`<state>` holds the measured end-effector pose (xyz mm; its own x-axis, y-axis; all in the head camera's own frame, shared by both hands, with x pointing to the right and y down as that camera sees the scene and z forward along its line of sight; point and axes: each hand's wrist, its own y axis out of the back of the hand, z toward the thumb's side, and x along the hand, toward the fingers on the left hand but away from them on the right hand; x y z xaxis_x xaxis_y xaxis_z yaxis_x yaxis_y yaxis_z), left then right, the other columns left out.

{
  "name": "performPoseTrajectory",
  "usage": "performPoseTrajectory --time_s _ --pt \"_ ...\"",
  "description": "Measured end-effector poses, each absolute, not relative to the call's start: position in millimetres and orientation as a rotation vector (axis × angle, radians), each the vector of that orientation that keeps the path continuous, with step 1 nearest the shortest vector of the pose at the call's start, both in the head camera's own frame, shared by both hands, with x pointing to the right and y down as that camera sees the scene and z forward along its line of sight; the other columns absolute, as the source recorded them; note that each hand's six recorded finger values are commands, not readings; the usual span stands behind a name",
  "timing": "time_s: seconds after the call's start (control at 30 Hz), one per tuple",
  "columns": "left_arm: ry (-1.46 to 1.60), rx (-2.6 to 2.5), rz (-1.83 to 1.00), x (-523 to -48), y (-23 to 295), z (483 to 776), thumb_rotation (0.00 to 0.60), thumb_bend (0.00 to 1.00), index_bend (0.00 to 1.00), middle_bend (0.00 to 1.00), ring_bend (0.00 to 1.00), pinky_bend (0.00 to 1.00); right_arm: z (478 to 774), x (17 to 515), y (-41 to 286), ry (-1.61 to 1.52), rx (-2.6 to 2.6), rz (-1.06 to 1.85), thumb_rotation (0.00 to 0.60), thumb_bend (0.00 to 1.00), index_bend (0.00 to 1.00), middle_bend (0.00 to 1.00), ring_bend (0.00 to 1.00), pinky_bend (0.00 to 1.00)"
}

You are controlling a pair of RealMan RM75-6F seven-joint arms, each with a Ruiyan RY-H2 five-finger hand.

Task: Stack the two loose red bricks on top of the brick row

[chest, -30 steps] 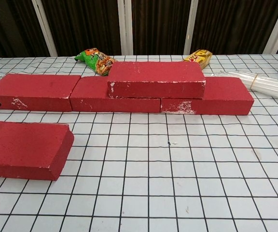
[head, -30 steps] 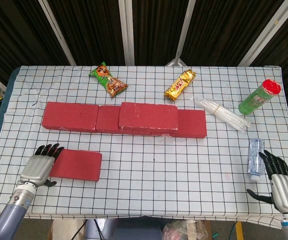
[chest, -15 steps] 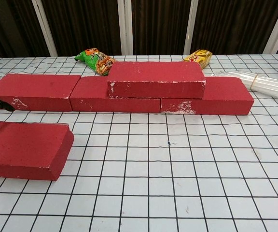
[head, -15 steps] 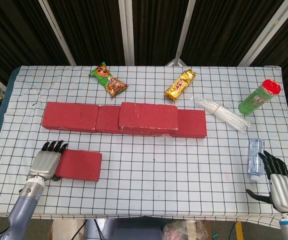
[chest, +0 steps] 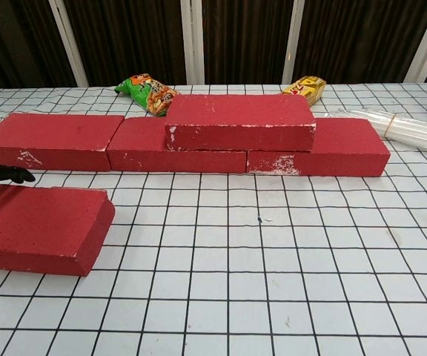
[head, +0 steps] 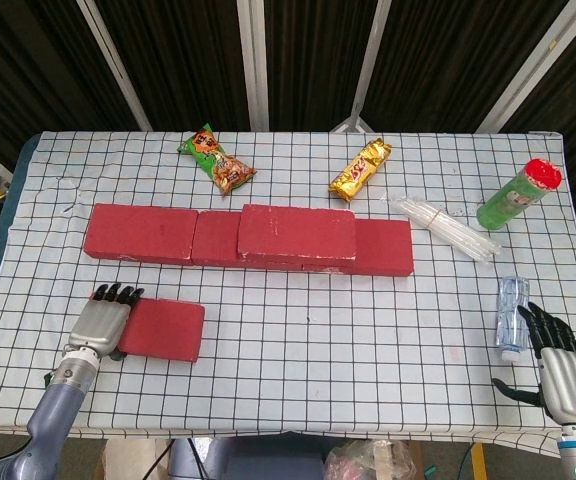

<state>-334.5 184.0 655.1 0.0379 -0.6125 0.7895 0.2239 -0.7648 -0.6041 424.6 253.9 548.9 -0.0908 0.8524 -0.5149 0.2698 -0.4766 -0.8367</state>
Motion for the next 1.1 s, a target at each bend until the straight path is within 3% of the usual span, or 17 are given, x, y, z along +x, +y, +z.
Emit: performPoseTrajectory --time_s 0.33,0.6,0.83,1.1 --pt "0.422 -1.713 -1.764 -333 177 656 0.600 0.00 0.25 0.23 0.00 0.00 551 423 254 -1.214 -1.722 1.606 0.600 0.13 0.00 0.00 0.00 0.00" --pt "0.496 -1.755 -1.747 -333 158 643 0.600 0.00 0.29 0.24 0.00 0.00 553 426 254 -1.218 -1.717 1.622 0.600 0.13 0.00 0.00 0.00 0.00" --pt "0.511 -1.755 -1.751 -340 119 614 0.600 0.00 0.28 0.24 0.00 0.00 560 429 253 -1.215 -1.704 1.659 0.600 0.13 0.00 0.00 0.00 0.00" --pt "0.464 -1.670 -1.811 -349 50 587 0.600 0.00 0.30 0.23 0.00 0.00 572 434 252 -1.188 -1.672 1.737 0.600 0.13 0.00 0.00 0.00 0.00"
